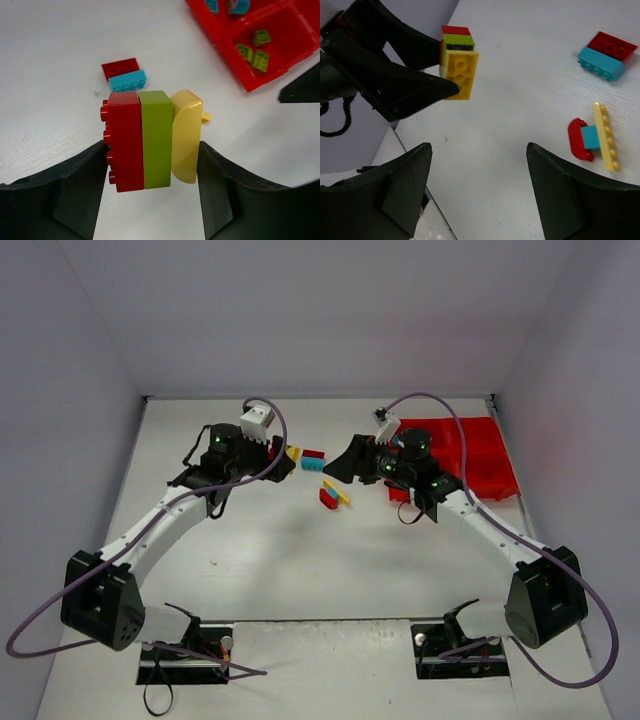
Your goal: Sort the legos into containers by color
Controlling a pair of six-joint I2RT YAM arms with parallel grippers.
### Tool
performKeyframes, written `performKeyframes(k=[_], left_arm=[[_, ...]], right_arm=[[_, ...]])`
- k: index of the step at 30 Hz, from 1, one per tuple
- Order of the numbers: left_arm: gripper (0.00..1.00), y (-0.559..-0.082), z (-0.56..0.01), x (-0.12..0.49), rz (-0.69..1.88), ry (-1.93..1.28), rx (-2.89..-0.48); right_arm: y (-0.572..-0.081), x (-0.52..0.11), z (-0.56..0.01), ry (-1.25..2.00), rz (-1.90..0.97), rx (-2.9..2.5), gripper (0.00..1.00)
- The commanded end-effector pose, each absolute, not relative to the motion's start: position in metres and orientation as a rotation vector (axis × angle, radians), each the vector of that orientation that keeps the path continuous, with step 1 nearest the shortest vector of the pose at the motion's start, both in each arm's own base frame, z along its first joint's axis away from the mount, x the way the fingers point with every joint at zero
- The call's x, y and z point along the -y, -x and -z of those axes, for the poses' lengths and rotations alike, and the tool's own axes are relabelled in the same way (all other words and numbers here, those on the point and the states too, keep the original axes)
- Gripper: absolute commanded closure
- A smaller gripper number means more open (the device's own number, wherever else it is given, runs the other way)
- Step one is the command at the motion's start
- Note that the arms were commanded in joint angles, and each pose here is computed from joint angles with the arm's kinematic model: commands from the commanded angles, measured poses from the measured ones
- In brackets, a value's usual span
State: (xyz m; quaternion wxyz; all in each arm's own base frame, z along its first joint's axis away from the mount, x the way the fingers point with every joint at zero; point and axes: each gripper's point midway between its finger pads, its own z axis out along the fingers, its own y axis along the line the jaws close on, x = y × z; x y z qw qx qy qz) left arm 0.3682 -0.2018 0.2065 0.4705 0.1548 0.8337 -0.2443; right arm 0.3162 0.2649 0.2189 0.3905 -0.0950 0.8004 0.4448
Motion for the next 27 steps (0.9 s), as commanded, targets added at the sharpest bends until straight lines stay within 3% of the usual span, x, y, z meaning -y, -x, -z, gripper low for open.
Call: performKeyframes(k=[1, 16, 22, 27], left_arm=[[0.48, -0.366, -0.265, 0.224, 0.687, -0.413, -1.805], [0.48, -0.324, -0.308, 0.258, 0.78, -0.478, -1.628], [0.48, -0.32, -0.31, 0.258, 0.776, -0.484, -1.613], [0.48, -0.32, -0.309, 0.259, 0.771, -0.494, -1.61]], right_arm=[[-0.317, -0.292, -0.286, 0.28, -1.295, -1.803, 0.27], [-0.322, -0.319, -0.305, 0.253, -1.335, -1.714, 0.29], [-0.325, -0.325, -0.302, 0.245, -1.33, -1.721, 0.35], [-0.325, -0.326, -0.301, 0.249, -1.332, -1.717, 0.5]])
